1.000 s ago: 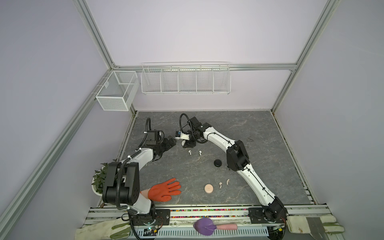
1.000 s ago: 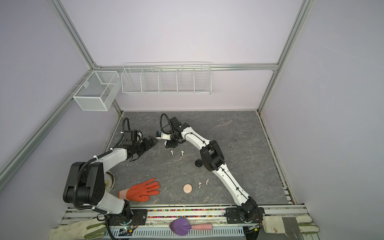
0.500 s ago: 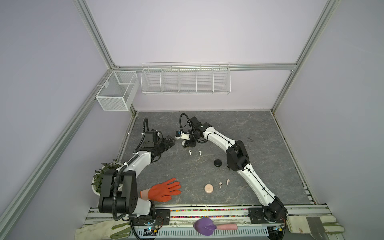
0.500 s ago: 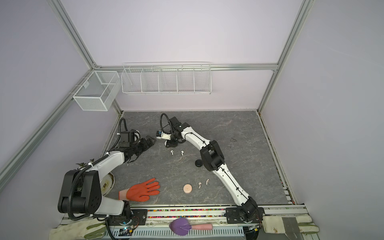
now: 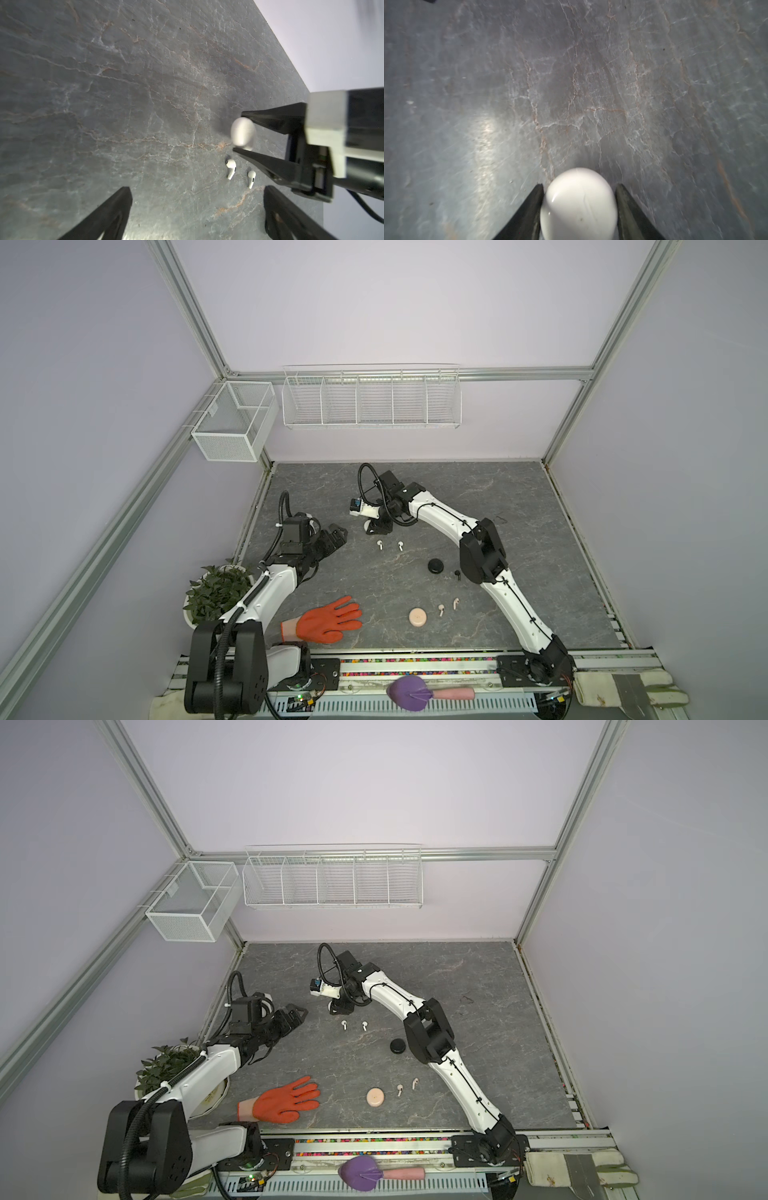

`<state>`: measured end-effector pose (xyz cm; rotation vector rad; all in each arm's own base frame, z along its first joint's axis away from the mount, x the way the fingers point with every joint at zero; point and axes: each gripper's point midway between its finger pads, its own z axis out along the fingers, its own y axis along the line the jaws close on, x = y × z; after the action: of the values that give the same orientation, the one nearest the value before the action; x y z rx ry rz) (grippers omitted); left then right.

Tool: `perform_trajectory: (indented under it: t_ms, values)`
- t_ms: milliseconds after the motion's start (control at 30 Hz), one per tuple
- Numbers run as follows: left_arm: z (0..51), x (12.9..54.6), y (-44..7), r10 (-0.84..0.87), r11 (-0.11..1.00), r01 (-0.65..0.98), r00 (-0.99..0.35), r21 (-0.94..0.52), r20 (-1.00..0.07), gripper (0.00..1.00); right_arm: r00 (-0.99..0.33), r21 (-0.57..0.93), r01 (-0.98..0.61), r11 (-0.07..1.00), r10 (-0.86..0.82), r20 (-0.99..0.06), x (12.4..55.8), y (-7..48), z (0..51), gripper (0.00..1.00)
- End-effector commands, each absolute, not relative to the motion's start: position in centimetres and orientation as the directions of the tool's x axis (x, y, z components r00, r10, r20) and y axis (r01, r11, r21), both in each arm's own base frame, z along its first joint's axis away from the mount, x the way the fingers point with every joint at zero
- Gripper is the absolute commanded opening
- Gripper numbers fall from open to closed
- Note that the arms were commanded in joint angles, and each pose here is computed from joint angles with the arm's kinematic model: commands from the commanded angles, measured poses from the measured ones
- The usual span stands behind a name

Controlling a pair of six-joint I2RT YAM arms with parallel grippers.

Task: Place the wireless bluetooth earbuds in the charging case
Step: 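Lift the white case with the right gripper and carry it toward the left gripper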

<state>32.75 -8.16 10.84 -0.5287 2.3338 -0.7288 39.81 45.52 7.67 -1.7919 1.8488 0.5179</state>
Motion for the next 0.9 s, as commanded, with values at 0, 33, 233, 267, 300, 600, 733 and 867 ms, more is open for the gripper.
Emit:
perform_trajectory:
  t_ms: [0,33,233,267,300,600,733,867]
  values:
    - [11.2,31.2,-7.6,-0.548,0.760,-0.205,-0.712,-0.617,-0.438,0.99,0.053,-0.146,-0.987,0.059,-0.750,-0.660,37.6,45.7,13.3,0.34]
    - [11.3,30.8,-7.6,-0.548,0.760,-0.203,-0.711,-0.617,-0.441,0.99,0.053,-0.149,-0.987,0.063,-0.746,-0.664,36.9,45.3,13.7,0.34]
    - [11.9,28.2,-8.1,-0.539,0.746,-0.171,-0.723,-0.643,-0.433,0.98,-0.006,-0.112,-0.988,0.108,-0.746,-0.666,30.4,41.8,13.5,0.33]
    - [11.9,27.9,-8.3,-0.536,0.744,-0.167,-0.727,-0.647,-0.429,0.98,-0.021,-0.102,-0.988,0.118,-0.751,-0.660,29.3,41.2,13.0,0.33]
    - [11.9,27.6,-8.5,-0.535,0.739,-0.161,-0.731,-0.654,-0.424,0.98,-0.035,-0.093,-0.988,0.127,-0.756,-0.653,28.0,40.7,12.6,0.33]
    - [11.2,25.8,-10.1,-0.501,0.731,-0.131,-0.769,-0.670,-0.397,0.98,-0.125,-0.038,-0.982,0.184,-0.790,-0.600,21.3,38.1,6.1,0.34]
    - [10.5,25.6,-10.4,-0.508,0.717,-0.138,-0.774,-0.683,-0.377,0.97,-0.117,-0.059,-0.980,0.188,-0.796,-0.594,21.0,38.4,4.2,0.36]
    - [10.4,25.6,-10.6,-0.505,0.719,-0.134,-0.775,-0.682,-0.379,0.97,-0.104,-0.071,-0.980,0.185,-0.788,-0.606,21.3,39.1,3.5,0.39]
